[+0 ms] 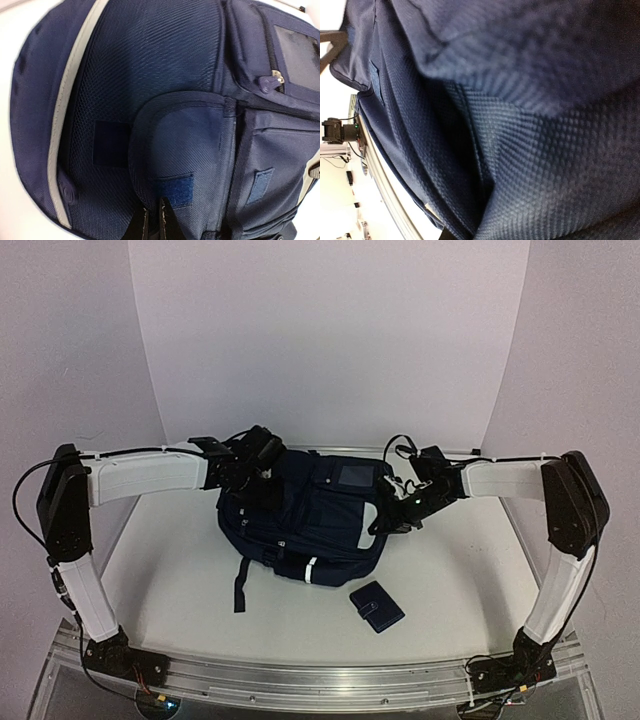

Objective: Pack the student bag
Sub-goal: Adjust the student bag at the center of the board, then pick up the personal item from the center of the board.

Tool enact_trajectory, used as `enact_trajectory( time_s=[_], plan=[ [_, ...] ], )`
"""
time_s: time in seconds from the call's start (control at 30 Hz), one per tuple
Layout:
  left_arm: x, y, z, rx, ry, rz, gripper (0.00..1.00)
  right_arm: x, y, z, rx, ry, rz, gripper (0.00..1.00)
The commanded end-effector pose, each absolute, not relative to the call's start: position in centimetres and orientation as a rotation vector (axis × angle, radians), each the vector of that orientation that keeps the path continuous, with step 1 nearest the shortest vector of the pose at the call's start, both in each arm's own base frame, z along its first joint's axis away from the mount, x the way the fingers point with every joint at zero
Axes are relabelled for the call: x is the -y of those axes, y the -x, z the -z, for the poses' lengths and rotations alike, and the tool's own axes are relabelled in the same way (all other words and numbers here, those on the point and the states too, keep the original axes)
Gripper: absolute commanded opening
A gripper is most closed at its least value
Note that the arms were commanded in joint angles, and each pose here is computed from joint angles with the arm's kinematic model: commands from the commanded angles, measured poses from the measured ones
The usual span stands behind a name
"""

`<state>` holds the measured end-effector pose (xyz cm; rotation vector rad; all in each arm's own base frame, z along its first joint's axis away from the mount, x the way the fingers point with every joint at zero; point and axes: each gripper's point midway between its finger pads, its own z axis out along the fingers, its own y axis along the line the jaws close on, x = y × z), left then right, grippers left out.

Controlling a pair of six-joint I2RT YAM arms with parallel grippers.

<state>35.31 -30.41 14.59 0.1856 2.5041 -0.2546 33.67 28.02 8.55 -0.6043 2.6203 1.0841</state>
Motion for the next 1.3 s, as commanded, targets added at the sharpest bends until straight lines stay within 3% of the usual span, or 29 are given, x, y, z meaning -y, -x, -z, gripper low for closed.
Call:
enact_trajectory(
  time_s=[0.0, 0.1, 0.17, 0.3, 0.43, 0.5, 0.67, 0.83, 1.27],
  plan=[
    [24.2, -34.5, -10.3, -2.63, -0.062, 0.032, 0.0, -21.8, -36.4, -7.0, -2.68, 0.513, -0.722, 0.0],
    [24.5, -34.5, -8.3, -2.668, -0.032, 0.046, 0.08, -21.3, -37.1, -7.6, -2.662, 0.533, -0.671, 0.0],
    [24.9, -34.5, -7.6, -2.682, -0.029, 0.06, 0.3, -21.2, -37.5, -8.0, -2.65, 0.542, -0.655, 0.0],
    [25.6, -34.9, -7.6, -2.678, -0.028, 0.097, 0.52, -21.9, -37.2, -8.8, -2.631, 0.612, -0.706, 0.03],
    [25.7, -35.0, -8.0, -2.682, -0.021, 0.116, 0.69, -22.4, -36.1, -9.7, -2.619, 0.674, -0.768, 0.31],
    [25.6, -34.8, -8.6, -2.675, -0.003, 0.137, 0.76, -22.1, -35.9, -10.4, -2.604, 0.693, -0.753, 0.41],
    [25.3, -34.6, -12.1, -2.608, 0.042, 0.214, 0.85, -21.5, -35.0, -12.6, -2.554, 0.766, -0.713, 0.58],
    [26.1, -34.3, -16.2, -2.531, -0.005, 0.349, 0.95, -21.9, -31.8, -14.1, -2.515, 0.916, -0.811, 0.67],
    [27.3, -32.2, -20.8, -2.392, -0.109, 0.587, 1.0, -23.4, -22.6, -8.6, -2.5, 1.464, -0.67, 0.7]
  ],
)
